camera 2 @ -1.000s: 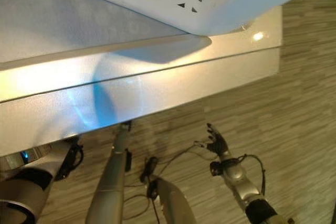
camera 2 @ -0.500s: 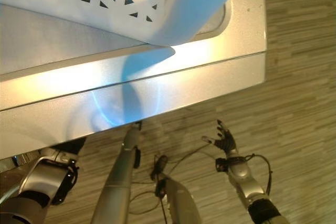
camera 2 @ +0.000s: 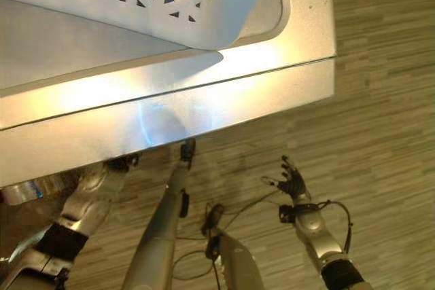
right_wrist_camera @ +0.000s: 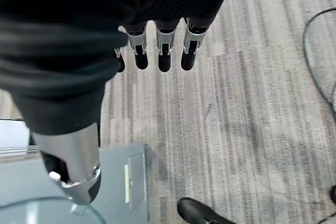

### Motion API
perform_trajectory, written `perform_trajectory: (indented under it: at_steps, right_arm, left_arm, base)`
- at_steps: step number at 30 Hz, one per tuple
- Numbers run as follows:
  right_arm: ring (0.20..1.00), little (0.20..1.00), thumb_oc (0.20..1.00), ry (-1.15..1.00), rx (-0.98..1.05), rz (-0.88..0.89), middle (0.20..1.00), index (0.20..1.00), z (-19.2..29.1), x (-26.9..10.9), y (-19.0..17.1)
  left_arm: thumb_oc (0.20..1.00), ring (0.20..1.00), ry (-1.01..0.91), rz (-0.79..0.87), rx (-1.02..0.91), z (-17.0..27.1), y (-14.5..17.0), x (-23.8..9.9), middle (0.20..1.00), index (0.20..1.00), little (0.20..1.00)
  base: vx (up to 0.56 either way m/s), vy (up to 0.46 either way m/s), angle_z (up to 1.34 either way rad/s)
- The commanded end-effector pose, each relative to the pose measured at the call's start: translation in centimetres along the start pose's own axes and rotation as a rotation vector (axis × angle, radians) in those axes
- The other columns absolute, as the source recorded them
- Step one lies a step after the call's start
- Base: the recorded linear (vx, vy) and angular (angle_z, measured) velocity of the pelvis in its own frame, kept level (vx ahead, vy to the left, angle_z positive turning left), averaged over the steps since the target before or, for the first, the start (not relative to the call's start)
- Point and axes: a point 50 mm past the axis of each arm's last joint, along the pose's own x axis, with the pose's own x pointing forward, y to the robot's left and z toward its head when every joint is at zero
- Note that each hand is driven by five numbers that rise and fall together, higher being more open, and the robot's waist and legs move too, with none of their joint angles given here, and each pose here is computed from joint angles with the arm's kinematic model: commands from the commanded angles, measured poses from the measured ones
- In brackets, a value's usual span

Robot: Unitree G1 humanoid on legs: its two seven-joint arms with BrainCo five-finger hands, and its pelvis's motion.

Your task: Grab the laundry basket,head to the washer,open it,put in the laundry and shut it.

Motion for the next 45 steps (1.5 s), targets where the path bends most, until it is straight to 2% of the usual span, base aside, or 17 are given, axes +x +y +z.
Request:
perform_trajectory:
  at_steps: [1, 6, 18, 24, 25, 28, 31, 37, 40, 45]
  right_arm:
    - [1.0, 1.0, 1.0, 0.041, 0.018, -0.061, 1.0, 1.0, -1.6, -1.2, -1.1]
    - [1.0, 1.0, 1.0, 0.048, 0.068, -0.059, 1.0, 1.0, -1.8, -1.0, -0.6]
    - [1.0, 1.0, 1.0, 0.111, 0.071, -0.036, 1.0, 1.0, -3.5, -1.4, 0.3]
    - [1.0, 1.0, 1.0, 0.268, 0.014, -0.023, 1.0, 1.0, -6.9, -1.6, 1.7]
    - [1.0, 1.0, 1.0, 0.362, -0.045, -0.017, 1.0, 1.0, -8.6, -1.8, 2.5]
    - [1.0, 1.0, 1.0, 0.377, -0.064, -0.016, 1.0, 1.0, -8.8, -1.6, 2.9]
    - [1.0, 1.0, 1.0, 0.463, -0.122, -0.035, 1.0, 1.0, -9.5, -0.5, 3.9]
    - [1.0, 1.0, 1.0, 0.449, -0.19, -0.088, 1.0, 1.0, -7.6, 2.1, 3.3]
    - [1.0, 1.0, 1.0, 0.41, -0.29, -0.185, 1.0, 1.0, -4.5, 4.9, 0.5]
    - [1.0, 1.0, 1.0, 0.38, -0.284, -0.241, 1.0, 1.0, -2.8, 6.1, -1.2]
  left_arm:
    - [1.0, 1.0, 0.077, -0.147, -0.054, -0.9, -1.0, -2.9, 1.0, 1.0, 1.0]
    - [1.0, 1.0, 0.192, -0.193, -0.101, -2.3, -1.0, -4.6, 1.0, 1.0, 1.0]
    - [1.0, 1.0, 0.235, -0.178, -0.135, -3.0, -0.7, -5.7, 1.0, 1.0, 1.0]
    - [1.0, 1.0, 0.335, -0.16, -0.156, -5.0, -0.4, -7.4, 1.0, 1.0, 1.0]
    - [1.0, 1.0, 0.37, -0.172, -0.183, -5.7, -0.8, -8.1, 1.0, 1.0, 1.0]
    - [1.0, 1.0, 0.375, -0.178, -0.187, -5.8, -0.9, -8.1, 1.0, 1.0, 1.0]
    - [1.0, 1.0, 0.408, -0.224, -0.215, -6.6, -2.4, -8.5, 1.0, 1.0, 1.0]
    - [1.0, 1.0, 0.428, -0.274, -0.207, -7.0, -3.4, -8.8, 1.0, 1.0, 1.0]
    - [1.0, 1.0, 0.42, -0.313, -0.17, -7.0, -4.0, -8.7, 1.0, 1.0, 1.0]
    - [1.0, 1.0, 0.407, -0.325, -0.161, -6.9, -4.2, -8.6, 1.0, 1.0, 1.0]
  base:
    - [-0.02, -0.034, 0.02]
    - [-0.02, -0.048, 0.05]
    - [0.01, 0.0, 0.04]
    - [0.0, -0.028, 0.09]
    - [-0.04, -0.051, 0.15]
    - [-0.05, -0.039, 0.28]
    - [-0.05, -0.045, 0.31]
    - [-0.03, -0.032, 0.49]
    - [-0.04, -0.038, 0.62]
    - [0.02, 0.0, 0.4]
